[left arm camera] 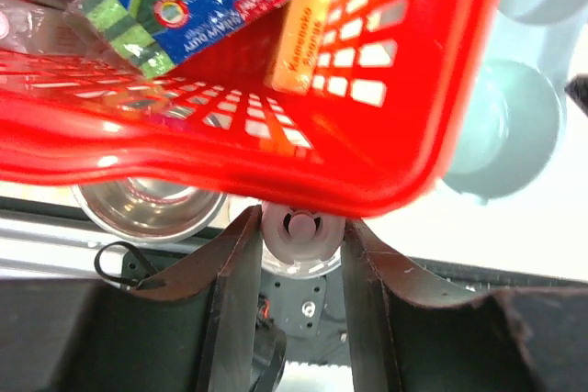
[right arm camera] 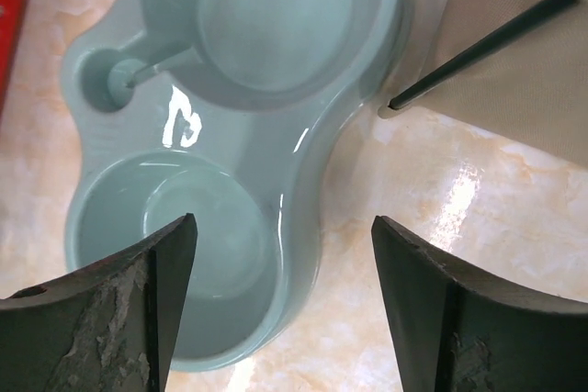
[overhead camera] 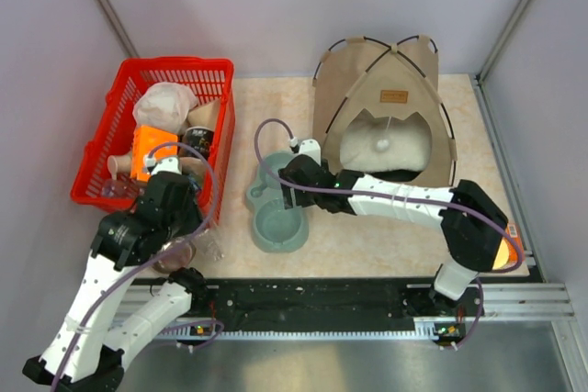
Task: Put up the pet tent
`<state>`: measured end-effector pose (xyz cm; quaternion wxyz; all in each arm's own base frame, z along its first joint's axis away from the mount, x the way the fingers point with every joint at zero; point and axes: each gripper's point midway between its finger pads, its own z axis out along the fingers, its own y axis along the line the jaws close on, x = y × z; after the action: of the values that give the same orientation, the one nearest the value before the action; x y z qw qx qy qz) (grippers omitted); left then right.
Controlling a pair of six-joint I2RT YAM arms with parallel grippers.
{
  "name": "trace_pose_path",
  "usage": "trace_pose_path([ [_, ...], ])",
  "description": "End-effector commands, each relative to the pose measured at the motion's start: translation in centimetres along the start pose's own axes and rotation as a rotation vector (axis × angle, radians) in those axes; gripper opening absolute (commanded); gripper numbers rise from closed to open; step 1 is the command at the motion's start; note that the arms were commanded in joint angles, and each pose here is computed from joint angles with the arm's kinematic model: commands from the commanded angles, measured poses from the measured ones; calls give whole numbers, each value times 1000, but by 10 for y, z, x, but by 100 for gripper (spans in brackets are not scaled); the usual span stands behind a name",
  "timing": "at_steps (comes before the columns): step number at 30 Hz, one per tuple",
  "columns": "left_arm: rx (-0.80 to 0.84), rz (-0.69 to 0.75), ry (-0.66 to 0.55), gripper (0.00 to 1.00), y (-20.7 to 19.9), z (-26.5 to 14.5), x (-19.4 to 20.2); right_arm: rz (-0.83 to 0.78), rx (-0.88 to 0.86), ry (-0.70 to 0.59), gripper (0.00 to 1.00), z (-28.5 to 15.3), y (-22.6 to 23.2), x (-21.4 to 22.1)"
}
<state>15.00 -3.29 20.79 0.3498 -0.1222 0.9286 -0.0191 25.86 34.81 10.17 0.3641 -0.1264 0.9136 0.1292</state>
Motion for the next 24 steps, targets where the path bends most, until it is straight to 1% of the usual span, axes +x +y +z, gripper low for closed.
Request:
trace_pose_path([
  [1,190,60,-72,0,-31,-31,-31,61,-122,-72,79,-33,12,-40],
  [3,241,104,-49,0,-39,-41,-31,76,-179,-71,81,-43,17,-47],
  [8,358,167,0,0,-56,-62,-31,154,-299,-80,82,-72,22,-70],
  [10,425,170,2,0,-68,-69,-33,180,-332,-91,83,-83,22,-79],
  [14,546,160,-35,0,-92,-84,-48,212,-383,-132,84,-109,21,-99],
  [17,595,138,-113,0,-106,-96,-73,254,-424,-168,88,-129,18,-114],
  [19,615,90,-205,0,-116,-105,-101,298,-467,-207,91,-146,19,-127],
  [20,618,46,-249,0,-119,-111,-116,330,-490,-235,93,-155,21,-136],
  [22,633,-32,-337,0,-127,-123,-146,389,-598,-312,99,-182,33,-159],
  [24,679,-93,-425,0,-137,-140,-175,438,-692,-402,99,-210,41,-185],
])
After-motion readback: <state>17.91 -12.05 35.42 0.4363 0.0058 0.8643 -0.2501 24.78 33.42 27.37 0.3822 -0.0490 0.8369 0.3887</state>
